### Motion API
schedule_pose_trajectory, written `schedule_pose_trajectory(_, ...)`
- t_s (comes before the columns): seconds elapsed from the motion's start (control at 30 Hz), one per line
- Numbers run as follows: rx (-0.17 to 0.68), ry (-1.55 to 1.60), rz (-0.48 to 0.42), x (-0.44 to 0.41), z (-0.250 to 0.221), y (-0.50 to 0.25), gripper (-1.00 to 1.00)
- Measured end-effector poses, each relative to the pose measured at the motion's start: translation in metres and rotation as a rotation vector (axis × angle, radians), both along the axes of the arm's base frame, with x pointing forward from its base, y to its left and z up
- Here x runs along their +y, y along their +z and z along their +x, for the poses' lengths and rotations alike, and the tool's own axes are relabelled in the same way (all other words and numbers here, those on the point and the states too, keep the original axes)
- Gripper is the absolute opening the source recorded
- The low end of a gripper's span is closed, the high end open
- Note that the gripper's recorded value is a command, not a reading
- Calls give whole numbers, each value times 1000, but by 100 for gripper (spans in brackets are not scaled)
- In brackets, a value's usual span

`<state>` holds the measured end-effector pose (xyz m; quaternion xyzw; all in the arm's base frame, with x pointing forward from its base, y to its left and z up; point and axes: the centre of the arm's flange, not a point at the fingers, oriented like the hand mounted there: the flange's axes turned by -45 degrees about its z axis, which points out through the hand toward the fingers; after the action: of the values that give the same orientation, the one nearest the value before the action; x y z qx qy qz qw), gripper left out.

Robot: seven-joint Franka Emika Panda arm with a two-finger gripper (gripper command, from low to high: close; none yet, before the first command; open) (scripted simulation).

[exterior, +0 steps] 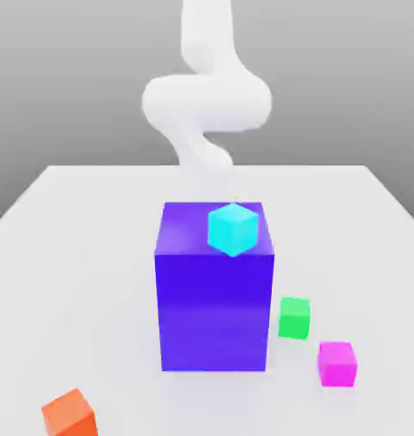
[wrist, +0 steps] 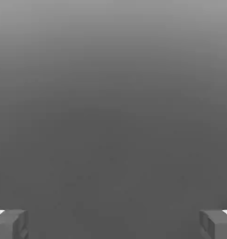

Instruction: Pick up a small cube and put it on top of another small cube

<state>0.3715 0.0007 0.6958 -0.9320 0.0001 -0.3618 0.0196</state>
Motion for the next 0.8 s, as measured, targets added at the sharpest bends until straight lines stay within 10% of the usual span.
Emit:
schedule_pose_trajectory(0.4,369,5,49,104,99,-231,0)
schedule_pose_trajectory(0.8,720,-33,-19,196,35,-483,0)
